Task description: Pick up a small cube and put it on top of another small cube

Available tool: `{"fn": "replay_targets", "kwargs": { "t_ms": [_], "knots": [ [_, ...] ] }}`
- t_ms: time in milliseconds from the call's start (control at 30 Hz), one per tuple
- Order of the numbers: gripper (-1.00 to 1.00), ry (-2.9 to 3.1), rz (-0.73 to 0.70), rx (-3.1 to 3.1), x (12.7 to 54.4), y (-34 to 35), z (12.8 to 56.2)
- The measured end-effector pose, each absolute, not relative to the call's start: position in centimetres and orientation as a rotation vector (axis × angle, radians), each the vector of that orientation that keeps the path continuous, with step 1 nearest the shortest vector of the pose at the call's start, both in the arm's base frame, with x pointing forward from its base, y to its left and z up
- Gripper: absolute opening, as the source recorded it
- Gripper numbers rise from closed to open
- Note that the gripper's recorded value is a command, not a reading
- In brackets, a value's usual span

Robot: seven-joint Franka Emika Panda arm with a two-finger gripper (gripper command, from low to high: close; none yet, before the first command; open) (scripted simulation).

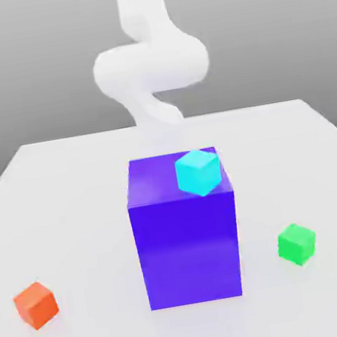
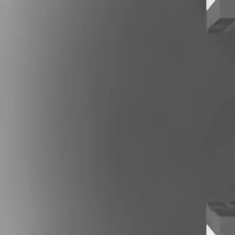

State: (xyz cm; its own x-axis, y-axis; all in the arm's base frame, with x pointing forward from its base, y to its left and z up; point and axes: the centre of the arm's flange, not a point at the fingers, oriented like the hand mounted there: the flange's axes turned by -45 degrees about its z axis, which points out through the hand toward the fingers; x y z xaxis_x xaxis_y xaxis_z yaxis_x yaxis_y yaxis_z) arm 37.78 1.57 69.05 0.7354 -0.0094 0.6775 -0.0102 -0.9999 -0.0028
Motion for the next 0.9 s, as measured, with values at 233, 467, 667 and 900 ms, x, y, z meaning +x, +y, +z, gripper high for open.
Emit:
{"fn": "replay_targets", "kwargs": {
  "t_ms": [233, 467, 667, 900],
  "knots": [
    [0.00, 0.010, 0.909, 2.991, 45.8, 6.6, 61.8],
    [0.00, 0.047, 0.685, 3.042, 51.7, 12.2, 52.8],
    [0.00, 0.099, 0.495, 3.079, 54.7, 17.8, 43.9],
    [0.00, 0.123, 0.269, 3.112, 56.0, 23.3, 32.6]
  ]
}}
